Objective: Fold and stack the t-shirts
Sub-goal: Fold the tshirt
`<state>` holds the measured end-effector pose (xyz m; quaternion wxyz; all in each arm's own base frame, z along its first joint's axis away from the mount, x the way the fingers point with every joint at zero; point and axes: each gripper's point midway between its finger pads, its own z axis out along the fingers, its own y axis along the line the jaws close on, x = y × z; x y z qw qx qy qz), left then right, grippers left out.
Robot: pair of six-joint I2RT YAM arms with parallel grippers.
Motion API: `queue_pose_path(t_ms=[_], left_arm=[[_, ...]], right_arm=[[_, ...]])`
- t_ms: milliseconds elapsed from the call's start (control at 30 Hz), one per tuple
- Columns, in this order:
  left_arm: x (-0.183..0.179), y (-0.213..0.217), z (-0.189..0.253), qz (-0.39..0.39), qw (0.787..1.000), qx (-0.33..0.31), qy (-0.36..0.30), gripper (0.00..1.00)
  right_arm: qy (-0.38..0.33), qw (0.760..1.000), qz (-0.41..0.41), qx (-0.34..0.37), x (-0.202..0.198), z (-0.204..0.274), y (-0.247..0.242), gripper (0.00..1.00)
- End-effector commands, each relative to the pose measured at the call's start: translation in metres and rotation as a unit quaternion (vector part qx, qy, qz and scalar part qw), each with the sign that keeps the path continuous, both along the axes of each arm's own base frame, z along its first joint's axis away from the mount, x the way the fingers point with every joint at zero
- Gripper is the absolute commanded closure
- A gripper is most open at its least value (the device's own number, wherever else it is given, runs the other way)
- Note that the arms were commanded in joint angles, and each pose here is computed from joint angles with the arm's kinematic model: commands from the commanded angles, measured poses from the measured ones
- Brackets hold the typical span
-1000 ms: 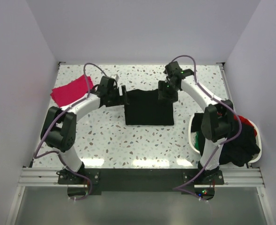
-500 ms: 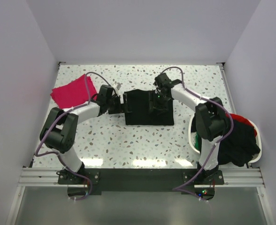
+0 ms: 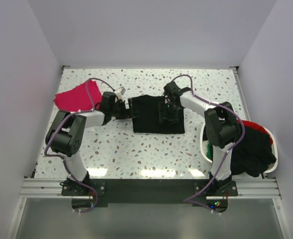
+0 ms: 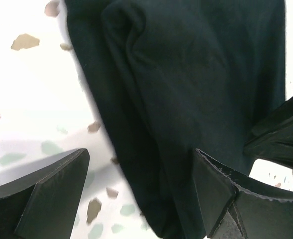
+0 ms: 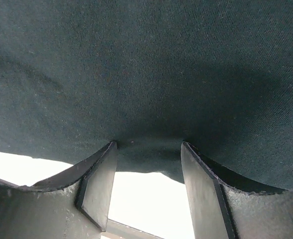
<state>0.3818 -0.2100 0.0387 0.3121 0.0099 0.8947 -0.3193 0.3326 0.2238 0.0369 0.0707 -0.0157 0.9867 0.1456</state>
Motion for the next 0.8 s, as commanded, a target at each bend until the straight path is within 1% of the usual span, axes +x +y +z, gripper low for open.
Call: queue_pose_path(t_ms=[0,133,433,533,767], left_arm=[[0.007,-0.008,-0.001,-0.021,0.999,-0.033,-0.029,0.11],[0.009,-0.007,-0.01,-0.017,0.999,-0.043,-0.023,0.11],[0.014,0.004,-0.032,0.016,1.0,-0.015,-0.01,0.12],[0.014,0.004,-0.038,0.021,1.0,-0.016,-0.003,0.12],[0.004,0.009,-0.06,0.041,0.998,-0.008,0.036,0.16]], right_arm=[[-0.014,1.0,-0.001,-0.003,0.0,0.008,-0.004,0.42],[-0.015,1.0,-0.002,-0.001,-0.001,0.011,-0.003,0.42],[-0.013,1.0,-0.003,0.005,-0.001,0.012,-0.001,0.42],[-0.011,1.0,-0.002,0.005,-0.002,0.011,-0.001,0.42],[-0.007,1.0,-0.003,0.007,-0.003,0.008,0.0,0.42]])
